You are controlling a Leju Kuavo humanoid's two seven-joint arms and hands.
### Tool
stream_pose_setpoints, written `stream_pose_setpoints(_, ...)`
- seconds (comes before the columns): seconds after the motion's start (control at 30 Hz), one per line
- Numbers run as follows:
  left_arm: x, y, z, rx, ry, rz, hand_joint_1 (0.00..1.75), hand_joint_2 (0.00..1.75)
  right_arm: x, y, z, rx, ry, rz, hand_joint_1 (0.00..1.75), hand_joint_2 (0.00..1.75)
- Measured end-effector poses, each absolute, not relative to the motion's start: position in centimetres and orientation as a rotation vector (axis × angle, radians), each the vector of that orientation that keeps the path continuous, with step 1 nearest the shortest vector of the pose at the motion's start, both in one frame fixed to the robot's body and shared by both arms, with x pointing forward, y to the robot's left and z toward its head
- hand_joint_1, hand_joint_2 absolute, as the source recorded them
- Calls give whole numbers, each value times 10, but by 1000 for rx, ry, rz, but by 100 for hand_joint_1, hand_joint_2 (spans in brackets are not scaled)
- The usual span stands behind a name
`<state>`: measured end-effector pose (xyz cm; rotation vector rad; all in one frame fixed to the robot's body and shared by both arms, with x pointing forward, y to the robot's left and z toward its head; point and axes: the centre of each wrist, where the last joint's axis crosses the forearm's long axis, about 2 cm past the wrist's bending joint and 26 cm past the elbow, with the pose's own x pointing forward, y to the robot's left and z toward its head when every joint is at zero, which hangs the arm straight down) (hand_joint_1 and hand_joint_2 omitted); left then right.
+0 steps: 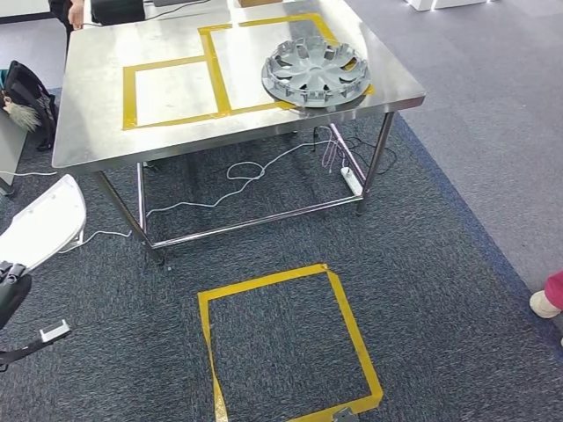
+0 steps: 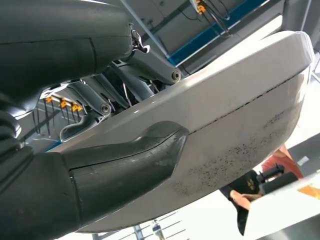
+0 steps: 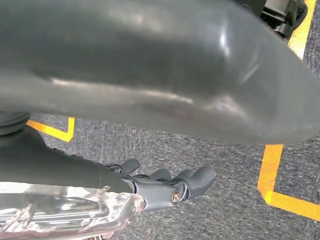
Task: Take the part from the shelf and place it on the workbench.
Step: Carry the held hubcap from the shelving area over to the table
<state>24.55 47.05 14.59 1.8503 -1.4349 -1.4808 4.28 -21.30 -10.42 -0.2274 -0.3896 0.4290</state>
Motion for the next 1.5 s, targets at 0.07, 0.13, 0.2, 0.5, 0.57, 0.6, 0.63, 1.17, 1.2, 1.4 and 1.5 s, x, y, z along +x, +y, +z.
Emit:
stream_pose_setpoints(0.07, 246, 469, 145, 1838, -1427, -1490, 175, 175, 43, -213, -104, -228, -389, 429, 0, 0)
stream_pose_setpoints(0.13, 246, 469, 144, 1833, -1423, -1495, 175, 175, 43, -213, -104, -228, -389, 429, 0, 0)
stream_pose_setpoints(0.2, 246, 469, 144, 1834, -1421, -1495, 175, 175, 43, -213, -104, -228, -390, 429, 0, 0)
stream_pose_setpoints(0.5, 242, 471, 142, 1829, -1398, -1505, 175, 175, 43, -213, -104, -228, -390, 429, 0, 0)
stream_pose_setpoints(0.57, 241, 472, 142, 1831, -1394, -1507, 175, 175, 43, -213, -104, -229, -390, 429, 0, 0)
stream_pose_setpoints(0.6, 241, 472, 143, 1832, -1394, -1508, 175, 175, 43, -213, -104, -229, -391, 429, 0, 0)
stream_pose_setpoints(0.63, 241, 472, 143, 1834, -1394, -1508, 175, 175, 43, -213, -104, -229, -391, 429, 0, 0)
stream_pose_setpoints(1.17, 236, 470, 143, 1830, -1385, -1509, 175, 175, 41, -213, -104, -230, -385, 429, 0, 0)
stream_pose_setpoints(1.2, 236, 470, 144, 1831, -1385, -1507, 175, 175, 41, -213, -104, -231, -385, 429, 0, 0)
stream_pose_setpoints(1.4, 232, 468, 140, 1815, -1375, -1510, 175, 175, 37, -213, -105, -230, -376, 430, 0, 0)
stream_pose_setpoints(1.5, 230, 467, 139, 1808, -1375, -1512, 175, 175, 36, -213, -105, -231, -374, 430, 0, 0)
